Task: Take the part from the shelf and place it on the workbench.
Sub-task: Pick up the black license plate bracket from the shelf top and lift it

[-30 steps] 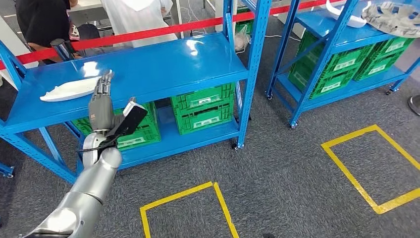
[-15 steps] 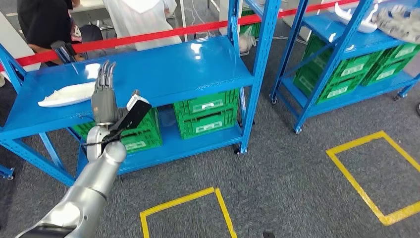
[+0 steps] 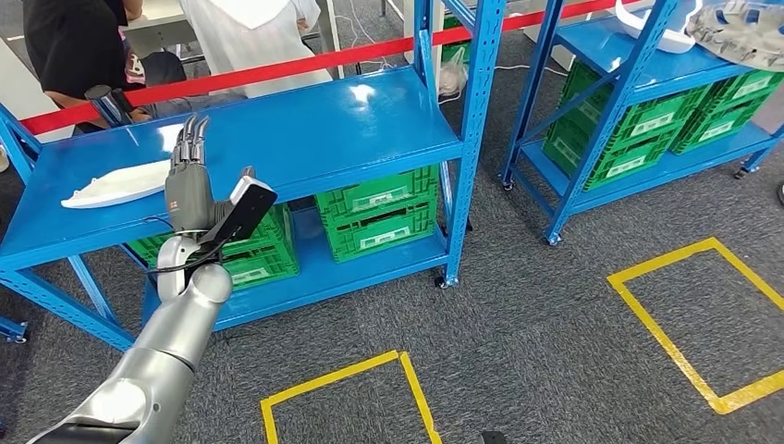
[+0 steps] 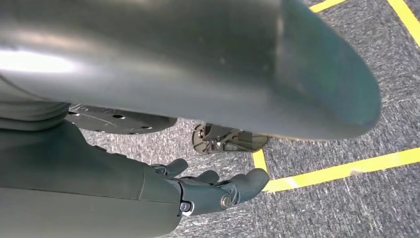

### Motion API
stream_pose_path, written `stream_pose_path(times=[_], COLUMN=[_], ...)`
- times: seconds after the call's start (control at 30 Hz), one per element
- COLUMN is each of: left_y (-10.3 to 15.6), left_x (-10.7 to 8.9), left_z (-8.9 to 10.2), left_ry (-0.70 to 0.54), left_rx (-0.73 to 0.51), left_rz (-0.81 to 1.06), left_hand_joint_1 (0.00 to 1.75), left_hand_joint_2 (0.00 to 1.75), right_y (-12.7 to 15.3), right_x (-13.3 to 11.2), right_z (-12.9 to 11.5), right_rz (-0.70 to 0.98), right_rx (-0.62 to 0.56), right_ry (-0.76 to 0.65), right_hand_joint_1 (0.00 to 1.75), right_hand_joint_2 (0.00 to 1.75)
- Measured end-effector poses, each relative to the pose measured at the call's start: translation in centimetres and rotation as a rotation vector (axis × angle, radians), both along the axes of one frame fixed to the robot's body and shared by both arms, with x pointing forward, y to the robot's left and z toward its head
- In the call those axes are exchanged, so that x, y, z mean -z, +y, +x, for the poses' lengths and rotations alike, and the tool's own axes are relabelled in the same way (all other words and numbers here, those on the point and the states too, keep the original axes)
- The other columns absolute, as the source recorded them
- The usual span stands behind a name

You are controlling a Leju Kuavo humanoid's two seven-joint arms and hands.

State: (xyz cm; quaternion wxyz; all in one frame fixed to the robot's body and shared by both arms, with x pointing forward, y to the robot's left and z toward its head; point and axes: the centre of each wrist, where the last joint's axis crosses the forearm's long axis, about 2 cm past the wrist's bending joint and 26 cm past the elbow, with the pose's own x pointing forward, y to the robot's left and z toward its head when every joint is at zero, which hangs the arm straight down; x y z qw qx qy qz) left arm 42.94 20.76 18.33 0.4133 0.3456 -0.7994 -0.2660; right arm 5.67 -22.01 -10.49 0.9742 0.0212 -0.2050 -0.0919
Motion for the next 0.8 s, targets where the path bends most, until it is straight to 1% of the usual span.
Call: stream_pose_path(times=[0.2,0.33,0.67,0.8], left_y=[0.0,-0.1,-0.1,-0.2], left_x=[-0.3,0.1,0.4,0.8], left_z=[0.1,-0.1,-0.2,-0.4], left_ry=[0.003,0.018,0.024,0.035], left_rx=[-0.011,-0.012,-0.012,-0.008], left_rz=[-0.002,0.004,0.011,0.019], left_hand_joint_1=[0.0,0.0,0.0,0.0], left_hand_joint_2=[0.0,0.0,0.0,0.0], right_y=[0.0,-0.1,0.1,0.1], right_x=[0.0,0.0,0.0,0.0], right_z=[0.2,0.1,0.1,-0.1], right_rz=[-0.001,-0.001,0.02,0.025], right_rx=[-0.008,-0.004,-0.017,-0.021], right_ry=[-0.005,-0.003,0.009,0.012], right_hand_joint_1=[0.0,0.0,0.0,0.0], right_hand_joint_2=[0.0,0.0,0.0,0.0])
